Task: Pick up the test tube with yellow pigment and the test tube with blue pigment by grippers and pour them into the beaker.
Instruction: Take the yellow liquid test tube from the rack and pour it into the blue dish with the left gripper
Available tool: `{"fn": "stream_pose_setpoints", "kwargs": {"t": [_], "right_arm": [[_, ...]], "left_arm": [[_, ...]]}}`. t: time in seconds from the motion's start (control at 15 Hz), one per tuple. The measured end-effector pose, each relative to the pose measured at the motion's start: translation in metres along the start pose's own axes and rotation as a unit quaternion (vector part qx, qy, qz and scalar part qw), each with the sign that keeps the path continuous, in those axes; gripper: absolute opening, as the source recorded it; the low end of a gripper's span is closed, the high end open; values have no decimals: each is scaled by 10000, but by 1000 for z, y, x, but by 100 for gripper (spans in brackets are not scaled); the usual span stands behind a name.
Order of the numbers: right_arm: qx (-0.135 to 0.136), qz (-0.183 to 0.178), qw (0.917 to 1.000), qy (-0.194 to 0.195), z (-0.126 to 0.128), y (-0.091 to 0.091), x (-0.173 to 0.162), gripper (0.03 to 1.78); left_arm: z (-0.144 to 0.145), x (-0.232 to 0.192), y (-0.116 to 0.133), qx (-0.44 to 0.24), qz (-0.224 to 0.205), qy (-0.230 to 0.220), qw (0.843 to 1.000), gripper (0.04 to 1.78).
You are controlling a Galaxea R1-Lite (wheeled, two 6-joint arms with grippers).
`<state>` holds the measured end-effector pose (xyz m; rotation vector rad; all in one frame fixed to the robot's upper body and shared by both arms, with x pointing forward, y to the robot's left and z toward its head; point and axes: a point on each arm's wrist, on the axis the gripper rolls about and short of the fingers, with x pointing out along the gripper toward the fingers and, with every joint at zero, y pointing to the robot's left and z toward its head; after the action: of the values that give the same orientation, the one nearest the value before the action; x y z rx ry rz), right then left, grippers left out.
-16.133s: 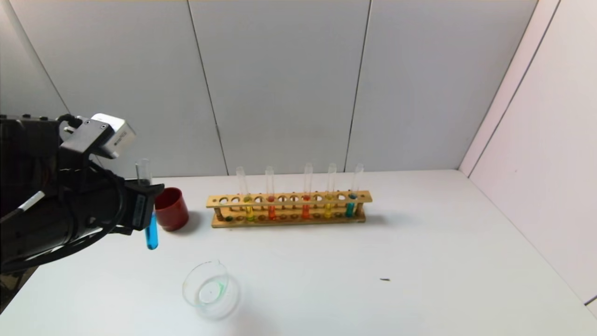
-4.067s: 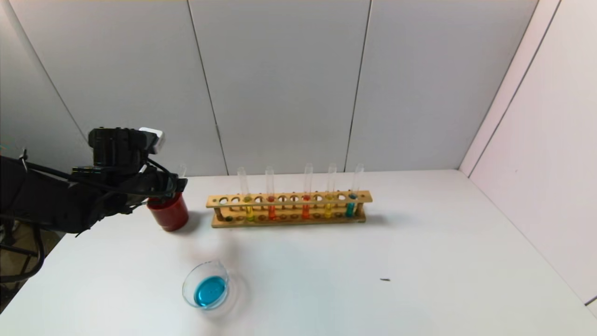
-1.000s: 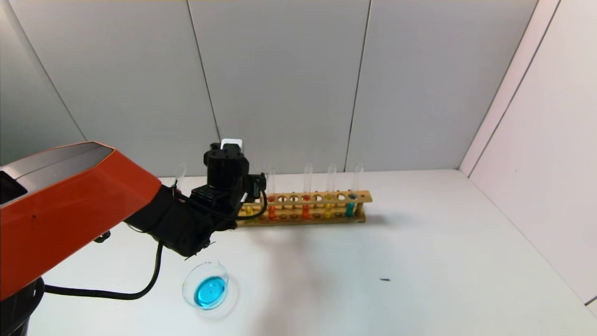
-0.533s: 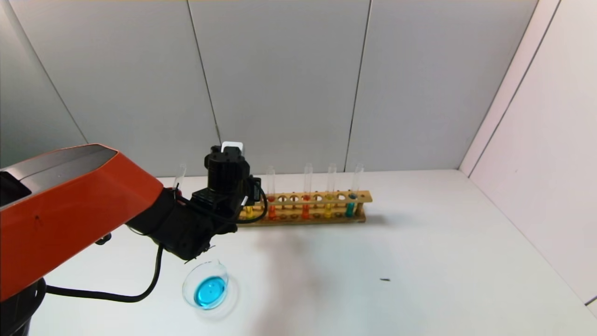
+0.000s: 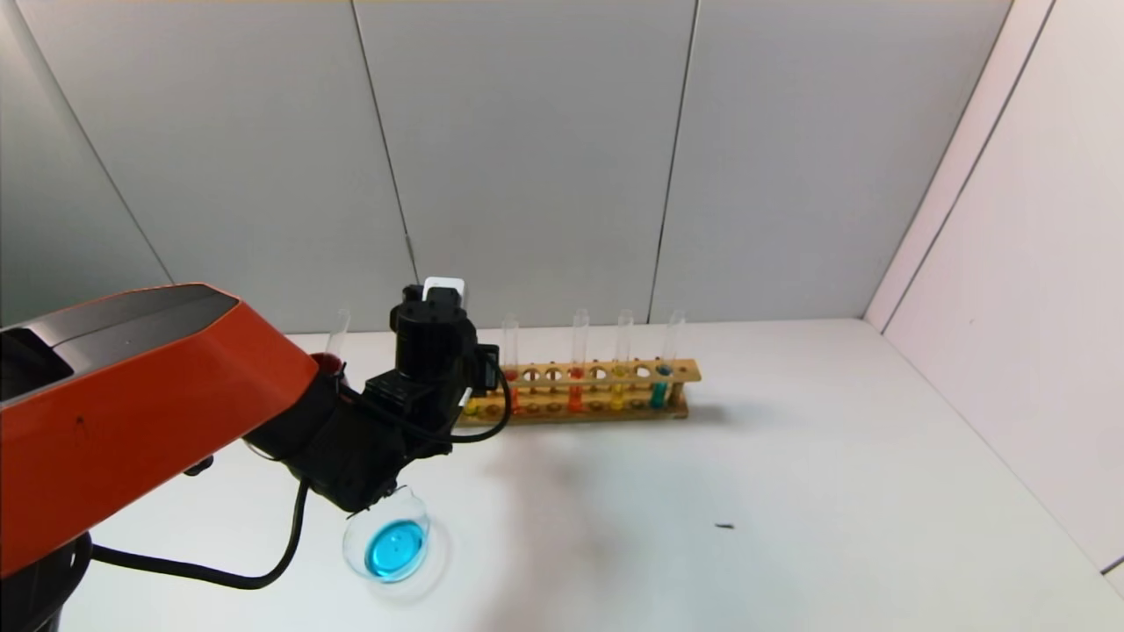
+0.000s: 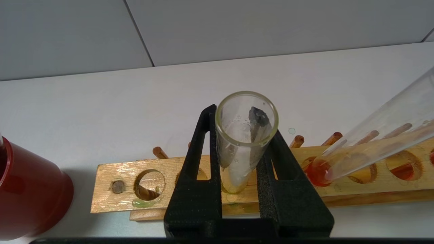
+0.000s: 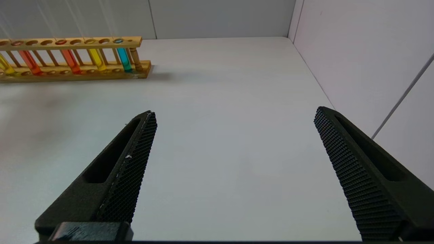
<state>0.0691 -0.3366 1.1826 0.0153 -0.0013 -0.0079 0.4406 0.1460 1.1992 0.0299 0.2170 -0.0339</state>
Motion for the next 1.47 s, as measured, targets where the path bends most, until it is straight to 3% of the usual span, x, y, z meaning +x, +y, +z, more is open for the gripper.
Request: {"fn": "stream_pose_setpoints", "kwargs": {"t": [0.47,1.47], "right_arm": [[-2,-2,10000,0,0,0,0,170],[0,2,10000,-2,0,0,0,170]], "left_arm": [[7,-4,1,44,8,6,10000,33],[68,-17,9,-129,172,-294,9993,33]]}}
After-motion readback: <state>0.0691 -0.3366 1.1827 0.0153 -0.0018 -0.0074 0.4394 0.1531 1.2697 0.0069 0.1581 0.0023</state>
